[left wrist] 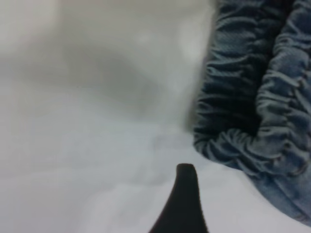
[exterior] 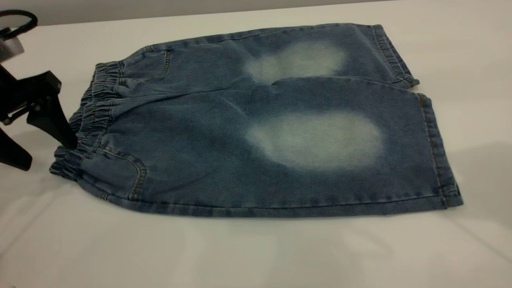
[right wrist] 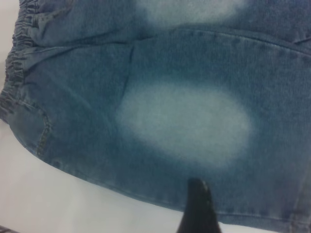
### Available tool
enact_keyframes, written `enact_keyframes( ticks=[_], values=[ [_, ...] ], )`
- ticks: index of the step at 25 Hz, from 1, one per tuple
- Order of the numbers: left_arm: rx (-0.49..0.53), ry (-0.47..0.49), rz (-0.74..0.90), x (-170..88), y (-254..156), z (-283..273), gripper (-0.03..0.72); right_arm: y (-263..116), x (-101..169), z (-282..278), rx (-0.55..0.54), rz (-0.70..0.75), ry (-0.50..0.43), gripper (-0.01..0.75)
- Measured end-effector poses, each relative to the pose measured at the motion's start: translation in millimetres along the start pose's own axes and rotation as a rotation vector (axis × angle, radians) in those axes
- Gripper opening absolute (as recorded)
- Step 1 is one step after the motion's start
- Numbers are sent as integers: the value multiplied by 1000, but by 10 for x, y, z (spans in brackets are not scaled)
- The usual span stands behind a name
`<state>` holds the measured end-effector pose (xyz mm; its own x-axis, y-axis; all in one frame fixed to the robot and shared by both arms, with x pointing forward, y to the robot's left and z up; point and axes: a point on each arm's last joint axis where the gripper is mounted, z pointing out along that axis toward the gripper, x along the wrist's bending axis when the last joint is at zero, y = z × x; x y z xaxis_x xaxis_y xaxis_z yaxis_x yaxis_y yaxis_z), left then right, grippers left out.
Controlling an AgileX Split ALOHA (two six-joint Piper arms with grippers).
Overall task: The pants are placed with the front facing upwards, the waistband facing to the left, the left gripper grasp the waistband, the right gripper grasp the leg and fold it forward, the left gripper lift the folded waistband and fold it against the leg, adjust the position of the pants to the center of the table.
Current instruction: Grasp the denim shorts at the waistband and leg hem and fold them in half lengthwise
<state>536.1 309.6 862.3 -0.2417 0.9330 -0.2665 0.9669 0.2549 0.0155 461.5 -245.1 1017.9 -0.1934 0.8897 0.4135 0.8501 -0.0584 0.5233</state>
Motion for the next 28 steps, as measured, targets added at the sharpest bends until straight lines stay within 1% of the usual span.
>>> enact_keyframes(
  ticks=[4, 7, 12, 18, 22, 25, 28],
  values=[
    [27, 10, -30, 37, -111, 54, 581, 0, 0, 0, 0, 0, 0, 441],
    [5, 31, -38, 81, -165, 99, 581, 0, 0, 0, 0, 0, 0, 441],
    [-36, 58, -18, 111, -146, 109, 581, 0, 0, 0, 0, 0, 0, 441],
    [-48, 70, -9, 135, -125, 160, 581, 0, 0, 0, 0, -1, 0, 441],
    [-9, 82, 1, 181, -143, 300, 580, 0, 0, 0, 0, -1, 0, 441],
    [-6, 88, 2, 202, -139, 358, 580, 0, 0, 0, 0, -1, 0, 441],
    [-39, 93, -4, 205, -96, 360, 579, 0, 0, 0, 0, -1, 0, 441]
  ],
)
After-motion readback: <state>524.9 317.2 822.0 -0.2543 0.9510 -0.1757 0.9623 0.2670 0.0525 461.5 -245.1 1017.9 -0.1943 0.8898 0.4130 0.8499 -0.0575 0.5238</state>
